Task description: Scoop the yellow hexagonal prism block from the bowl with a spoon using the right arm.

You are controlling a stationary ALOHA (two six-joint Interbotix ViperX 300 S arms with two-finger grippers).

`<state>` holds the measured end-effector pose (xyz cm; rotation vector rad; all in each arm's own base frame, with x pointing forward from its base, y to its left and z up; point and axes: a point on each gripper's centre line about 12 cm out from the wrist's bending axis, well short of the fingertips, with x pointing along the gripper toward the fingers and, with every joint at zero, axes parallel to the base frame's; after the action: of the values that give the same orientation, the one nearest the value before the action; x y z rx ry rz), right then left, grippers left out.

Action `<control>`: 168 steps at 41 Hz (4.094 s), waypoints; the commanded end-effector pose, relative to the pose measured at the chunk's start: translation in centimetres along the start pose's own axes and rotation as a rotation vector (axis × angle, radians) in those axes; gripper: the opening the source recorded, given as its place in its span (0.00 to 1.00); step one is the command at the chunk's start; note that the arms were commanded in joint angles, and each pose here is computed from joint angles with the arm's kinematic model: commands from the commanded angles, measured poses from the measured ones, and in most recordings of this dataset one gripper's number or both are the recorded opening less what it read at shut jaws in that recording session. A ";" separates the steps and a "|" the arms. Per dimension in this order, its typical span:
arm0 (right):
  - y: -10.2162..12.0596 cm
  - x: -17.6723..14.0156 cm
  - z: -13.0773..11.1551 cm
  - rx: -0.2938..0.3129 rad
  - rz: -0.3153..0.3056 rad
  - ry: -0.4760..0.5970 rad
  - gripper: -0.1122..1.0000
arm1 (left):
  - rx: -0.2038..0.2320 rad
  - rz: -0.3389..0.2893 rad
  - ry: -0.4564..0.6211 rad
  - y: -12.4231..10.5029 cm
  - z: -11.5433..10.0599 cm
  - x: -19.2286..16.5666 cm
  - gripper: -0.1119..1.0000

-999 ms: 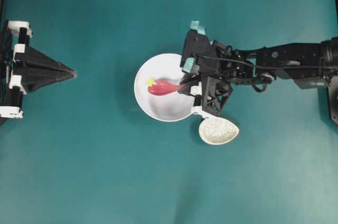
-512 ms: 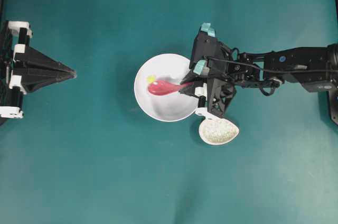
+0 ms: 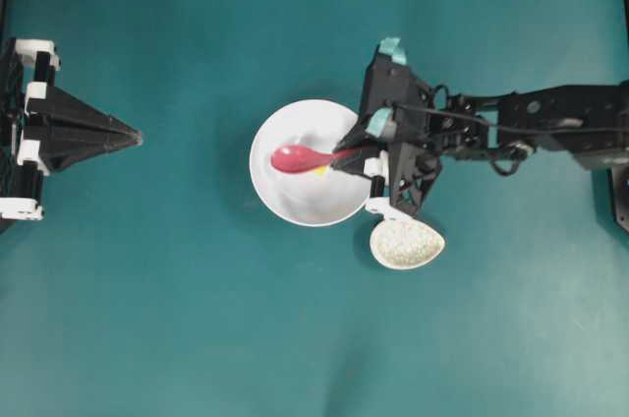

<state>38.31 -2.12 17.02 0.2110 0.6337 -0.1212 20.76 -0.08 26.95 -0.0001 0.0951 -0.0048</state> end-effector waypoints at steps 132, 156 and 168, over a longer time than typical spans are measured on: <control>-0.1 0.6 3.2 0.011 -0.017 0.169 0.32 | 0.003 -0.001 -0.014 0.0 0.5 0.2 0.09; 0.7 -5.6 4.7 0.061 -0.017 0.354 0.32 | 0.003 -0.002 -0.009 0.0 0.4 0.3 0.09; 0.8 -5.0 5.0 0.094 -0.046 0.551 0.32 | 0.003 -0.001 -0.012 0.0 0.3 0.5 0.09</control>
<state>36.59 -2.23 22.69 0.3230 1.1862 -0.1439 21.06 -0.09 26.61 -0.0001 0.1043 -0.0050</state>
